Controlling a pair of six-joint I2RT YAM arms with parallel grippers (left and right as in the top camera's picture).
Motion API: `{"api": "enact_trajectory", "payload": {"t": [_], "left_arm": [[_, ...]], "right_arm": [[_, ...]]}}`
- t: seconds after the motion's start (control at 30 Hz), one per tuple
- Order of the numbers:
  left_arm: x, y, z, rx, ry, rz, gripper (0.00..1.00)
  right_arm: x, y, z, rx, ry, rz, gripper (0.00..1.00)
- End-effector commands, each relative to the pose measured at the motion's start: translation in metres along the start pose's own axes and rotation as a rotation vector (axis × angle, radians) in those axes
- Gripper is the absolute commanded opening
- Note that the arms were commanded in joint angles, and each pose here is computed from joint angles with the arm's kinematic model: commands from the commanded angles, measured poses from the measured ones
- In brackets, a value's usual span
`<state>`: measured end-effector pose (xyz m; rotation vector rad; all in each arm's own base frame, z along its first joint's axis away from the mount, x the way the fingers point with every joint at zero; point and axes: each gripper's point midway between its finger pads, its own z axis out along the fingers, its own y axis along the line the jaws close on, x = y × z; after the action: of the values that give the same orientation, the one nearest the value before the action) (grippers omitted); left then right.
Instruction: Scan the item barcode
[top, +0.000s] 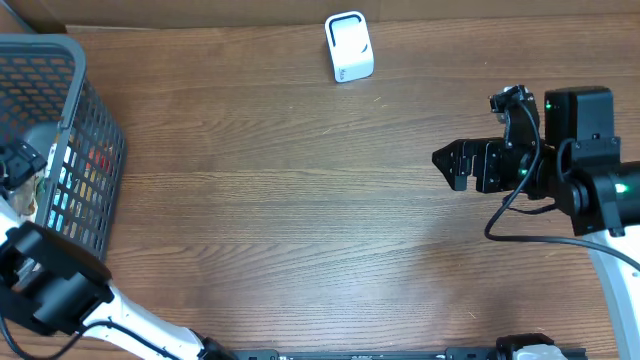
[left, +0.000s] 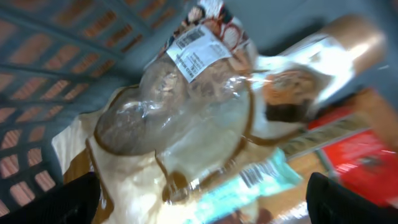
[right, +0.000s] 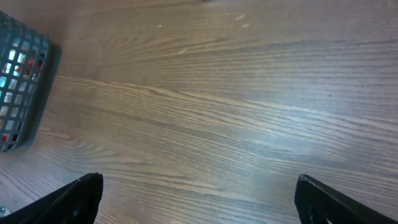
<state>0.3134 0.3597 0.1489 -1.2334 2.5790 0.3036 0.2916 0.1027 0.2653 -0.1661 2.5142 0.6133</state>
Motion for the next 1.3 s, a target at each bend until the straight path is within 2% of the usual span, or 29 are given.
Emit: {"api": "enact_trajectory", "payload": {"t": [0.0, 0.23, 0.5, 0.63, 0.77, 0.93, 0.97, 1.03, 1.13, 1.23, 1.27], "left_arm": [[-0.001, 0.013, 0.024, -0.071, 0.033, 0.058, 0.96], [0.010, 0.011, 0.064, -0.077, 0.111, 0.141, 0.96], [-0.003, 0.037, 0.067, -0.238, 0.070, 0.135, 0.94], [-0.007, 0.051, 0.065, -0.312, 0.049, 0.075, 0.93], [-0.009, 0.053, 0.069, -0.316, 0.041, 0.071, 0.89], [0.006, 0.051, 0.100, -0.317, 0.108, 0.087, 0.86], [0.009, 0.050, 0.107, -0.317, 0.124, 0.091, 0.84], [0.013, 0.049, 0.113, -0.316, 0.136, 0.082, 0.69], [0.009, 0.047, 0.112, -0.317, 0.116, 0.051, 0.26], [0.003, 0.045, 0.106, -0.303, 0.101, 0.035, 0.04], [0.001, 0.045, 0.103, -0.302, 0.096, 0.022, 0.04]], "right_arm": [[-0.003, 0.003, -0.001, -0.004, 0.005, -0.011, 0.97], [-0.002, 0.002, 0.001, -0.003, 0.015, -0.007, 0.96], [-0.004, 0.002, 0.001, -0.003, 0.004, -0.011, 0.96], [-0.004, 0.002, 0.001, -0.003, 0.004, -0.011, 0.96], [-0.004, 0.002, 0.001, -0.004, 0.005, -0.011, 0.96], [-0.004, 0.002, 0.001, -0.004, 0.005, -0.011, 0.96], [-0.004, 0.002, 0.001, -0.004, 0.005, -0.011, 0.96], [-0.004, 0.002, 0.001, -0.004, 0.005, -0.011, 0.96], [-0.004, 0.002, 0.001, -0.004, 0.005, -0.011, 0.96], [-0.004, 0.002, 0.001, -0.004, 0.005, -0.010, 0.96], [-0.004, 0.002, 0.001, -0.004, 0.005, -0.010, 0.96]]}}
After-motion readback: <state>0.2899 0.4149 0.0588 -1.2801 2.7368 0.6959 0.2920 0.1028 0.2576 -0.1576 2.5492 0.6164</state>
